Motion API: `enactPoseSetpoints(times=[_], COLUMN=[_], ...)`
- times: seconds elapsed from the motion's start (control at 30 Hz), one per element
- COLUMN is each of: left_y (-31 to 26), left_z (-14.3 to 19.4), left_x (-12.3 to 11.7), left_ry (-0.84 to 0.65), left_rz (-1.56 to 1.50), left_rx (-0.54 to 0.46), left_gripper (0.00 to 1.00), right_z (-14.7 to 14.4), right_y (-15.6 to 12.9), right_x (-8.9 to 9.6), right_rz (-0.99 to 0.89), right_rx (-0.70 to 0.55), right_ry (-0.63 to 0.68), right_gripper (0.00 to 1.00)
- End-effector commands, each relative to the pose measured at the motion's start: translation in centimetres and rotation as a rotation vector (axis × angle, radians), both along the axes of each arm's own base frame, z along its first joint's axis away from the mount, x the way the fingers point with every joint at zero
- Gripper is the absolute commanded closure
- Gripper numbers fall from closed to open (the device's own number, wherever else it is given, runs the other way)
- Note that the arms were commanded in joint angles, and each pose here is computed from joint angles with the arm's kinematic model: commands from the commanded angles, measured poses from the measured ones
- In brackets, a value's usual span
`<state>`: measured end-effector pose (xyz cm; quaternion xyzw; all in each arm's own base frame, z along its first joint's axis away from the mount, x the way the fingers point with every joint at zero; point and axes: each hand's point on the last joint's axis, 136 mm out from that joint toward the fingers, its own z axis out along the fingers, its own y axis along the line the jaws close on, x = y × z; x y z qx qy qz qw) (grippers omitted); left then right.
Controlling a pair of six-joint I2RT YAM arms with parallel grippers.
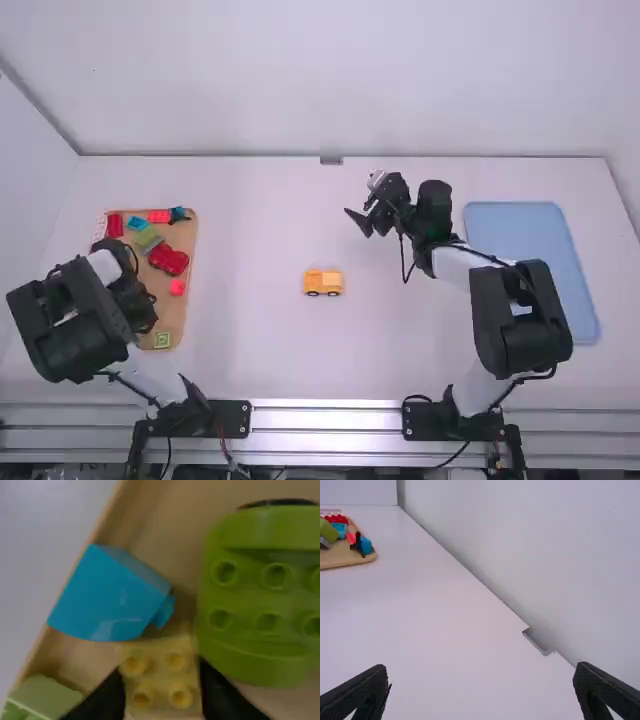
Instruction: Assemble lego blocks to make yellow taxi
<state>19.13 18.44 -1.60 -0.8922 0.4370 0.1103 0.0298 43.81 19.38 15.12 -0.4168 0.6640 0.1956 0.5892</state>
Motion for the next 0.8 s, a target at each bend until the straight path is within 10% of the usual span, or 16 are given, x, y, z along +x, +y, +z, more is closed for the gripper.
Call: enactPoseSetpoints(times=[0.0, 0.5, 0.77], left_y=[-0.5, -0.4, -4.6], left_z=[-0.2, 4.1, 6.1], left_x=[-0.7, 1.8, 10.1], left_ry=[0.014, -0.127, -0.299], left_rz=[0.038, 0.009, -0.474], left_rx=[-0.003, 0.040, 0.099], left_gripper=[0.74, 0.78, 0.82], right_z=[-0.2, -0.5, -0.6], right_y=[-0.1, -0.1, -0.1], right_x=[-0.1, -0.2, -0.2], right_rz=[0.000, 0.000, 0.000], right_rx=[-0.001, -0.002, -0.004], right_ry=[0.005, 0.020, 0.024], right_gripper=[0.02, 0.02, 0.02])
